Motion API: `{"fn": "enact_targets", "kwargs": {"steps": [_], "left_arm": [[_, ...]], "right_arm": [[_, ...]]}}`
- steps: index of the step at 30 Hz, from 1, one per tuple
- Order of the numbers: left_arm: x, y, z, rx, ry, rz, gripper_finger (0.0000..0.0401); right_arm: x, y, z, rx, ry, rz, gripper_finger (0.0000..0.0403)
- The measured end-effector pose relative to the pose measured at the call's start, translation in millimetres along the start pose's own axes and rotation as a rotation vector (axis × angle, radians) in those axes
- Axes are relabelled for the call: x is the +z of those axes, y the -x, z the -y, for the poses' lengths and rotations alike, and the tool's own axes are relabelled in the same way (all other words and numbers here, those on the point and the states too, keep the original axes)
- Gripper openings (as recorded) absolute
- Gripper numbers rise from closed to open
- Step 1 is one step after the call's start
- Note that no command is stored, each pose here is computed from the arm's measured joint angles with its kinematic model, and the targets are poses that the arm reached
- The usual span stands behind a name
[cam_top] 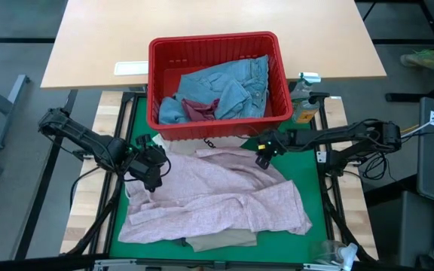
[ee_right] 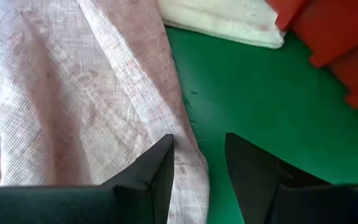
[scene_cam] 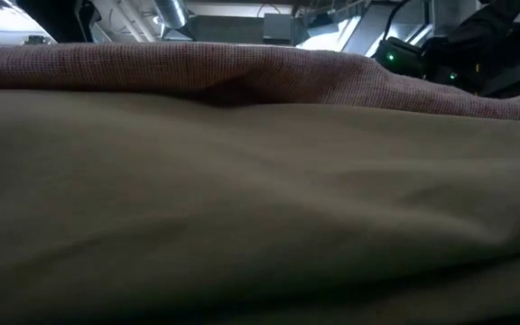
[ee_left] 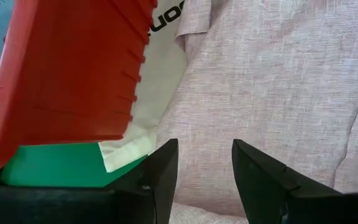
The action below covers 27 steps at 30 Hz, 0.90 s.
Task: Fold laundry
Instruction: Fold the pink shirt
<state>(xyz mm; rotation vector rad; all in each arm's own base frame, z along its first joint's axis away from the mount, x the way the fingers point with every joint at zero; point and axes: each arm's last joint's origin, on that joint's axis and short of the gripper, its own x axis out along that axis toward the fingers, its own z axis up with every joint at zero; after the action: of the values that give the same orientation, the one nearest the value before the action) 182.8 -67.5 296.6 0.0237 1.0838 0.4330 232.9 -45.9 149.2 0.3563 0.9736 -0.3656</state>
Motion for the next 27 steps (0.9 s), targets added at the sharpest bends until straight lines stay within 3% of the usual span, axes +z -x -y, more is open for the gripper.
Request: {"fn": "enact_targets", "kwargs": {"steps": [6, 14, 19, 27], "left_arm": [[0, 0, 0, 0.0, 0.0, 0.0, 0.0146], [0, 0, 0, 0.0, 0.026, -0.001, 0.0144], [0, 0, 0, -0.002, 0.07, -0.005, 0.0133], [-1, 0, 0, -0.014, 0.085, -0.016, 0.0121]], "right_arm": [[-7, -3, 2, 0.004, 0.001, -0.008, 0.013], [-1, -2, -3, 0.119, 0.001, 0.03, 0.0009], [21, 13, -10, 0.129, 0.013, 0.064, 0.0027], [56, 58, -16, 0.026, 0.092, 0.061, 0.0009]]}}
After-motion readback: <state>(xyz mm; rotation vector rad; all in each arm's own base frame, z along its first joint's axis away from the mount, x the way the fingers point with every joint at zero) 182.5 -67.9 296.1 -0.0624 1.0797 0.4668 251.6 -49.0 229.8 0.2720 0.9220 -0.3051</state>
